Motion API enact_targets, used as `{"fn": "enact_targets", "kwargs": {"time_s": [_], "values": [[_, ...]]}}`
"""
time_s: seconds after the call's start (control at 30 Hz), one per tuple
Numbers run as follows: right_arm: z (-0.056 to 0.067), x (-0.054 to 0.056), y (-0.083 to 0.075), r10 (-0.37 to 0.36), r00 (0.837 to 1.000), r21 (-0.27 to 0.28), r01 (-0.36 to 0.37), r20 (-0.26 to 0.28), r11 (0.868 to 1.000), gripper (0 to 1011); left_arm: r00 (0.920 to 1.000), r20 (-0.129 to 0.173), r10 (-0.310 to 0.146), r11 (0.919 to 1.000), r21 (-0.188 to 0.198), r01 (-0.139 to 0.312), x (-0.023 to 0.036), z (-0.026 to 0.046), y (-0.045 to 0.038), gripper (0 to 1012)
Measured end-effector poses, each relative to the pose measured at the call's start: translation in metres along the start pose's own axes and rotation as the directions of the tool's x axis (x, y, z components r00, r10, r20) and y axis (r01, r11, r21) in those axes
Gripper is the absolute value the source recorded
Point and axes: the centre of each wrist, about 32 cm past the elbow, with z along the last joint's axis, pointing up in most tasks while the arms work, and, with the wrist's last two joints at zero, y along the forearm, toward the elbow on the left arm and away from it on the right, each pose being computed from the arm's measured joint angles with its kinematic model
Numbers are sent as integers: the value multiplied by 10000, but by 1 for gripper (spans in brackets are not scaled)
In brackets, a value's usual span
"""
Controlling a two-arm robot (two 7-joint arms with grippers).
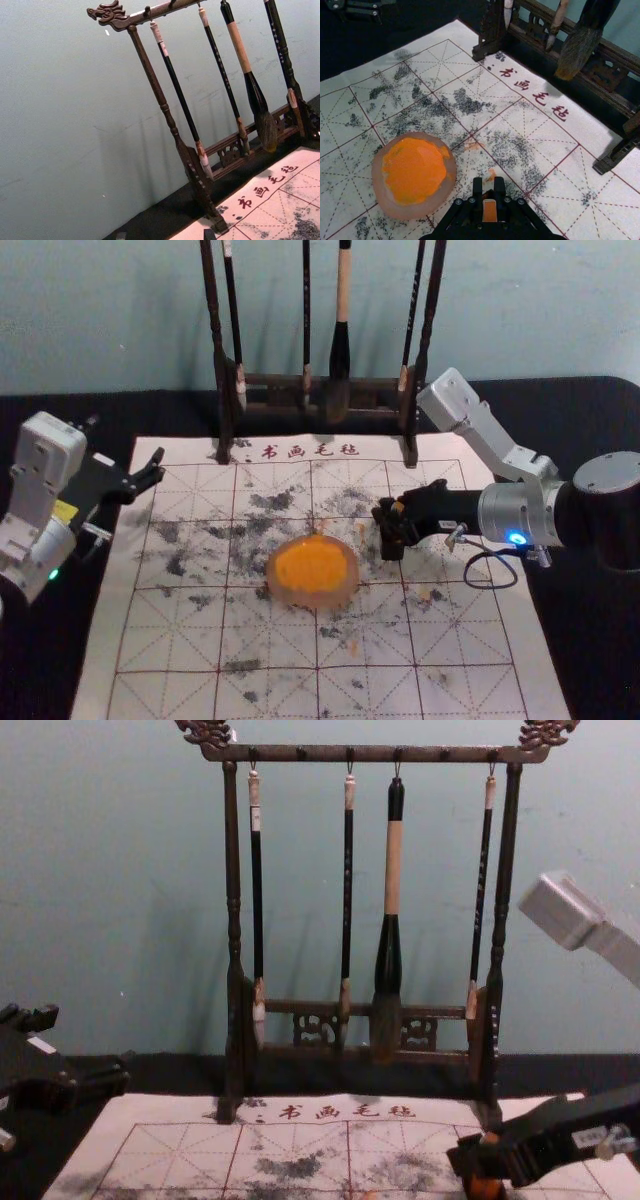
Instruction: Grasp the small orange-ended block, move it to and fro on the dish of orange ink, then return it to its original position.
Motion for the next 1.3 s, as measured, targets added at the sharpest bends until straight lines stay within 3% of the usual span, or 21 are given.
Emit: {"fn": "enact_targets", "kwargs": {"time_s": [1.07, 1.3], "values": [[2, -30, -18, -6, 9999, -215, 9, 136, 9998, 119, 10000, 1, 0, 10000, 1, 0, 0, 0, 0, 1001], [3, -30, -18, -6, 9999, -220, 9, 127, 9998, 277, 10000, 0, 0, 10000, 0, 0, 0, 0, 0, 1001]]}}
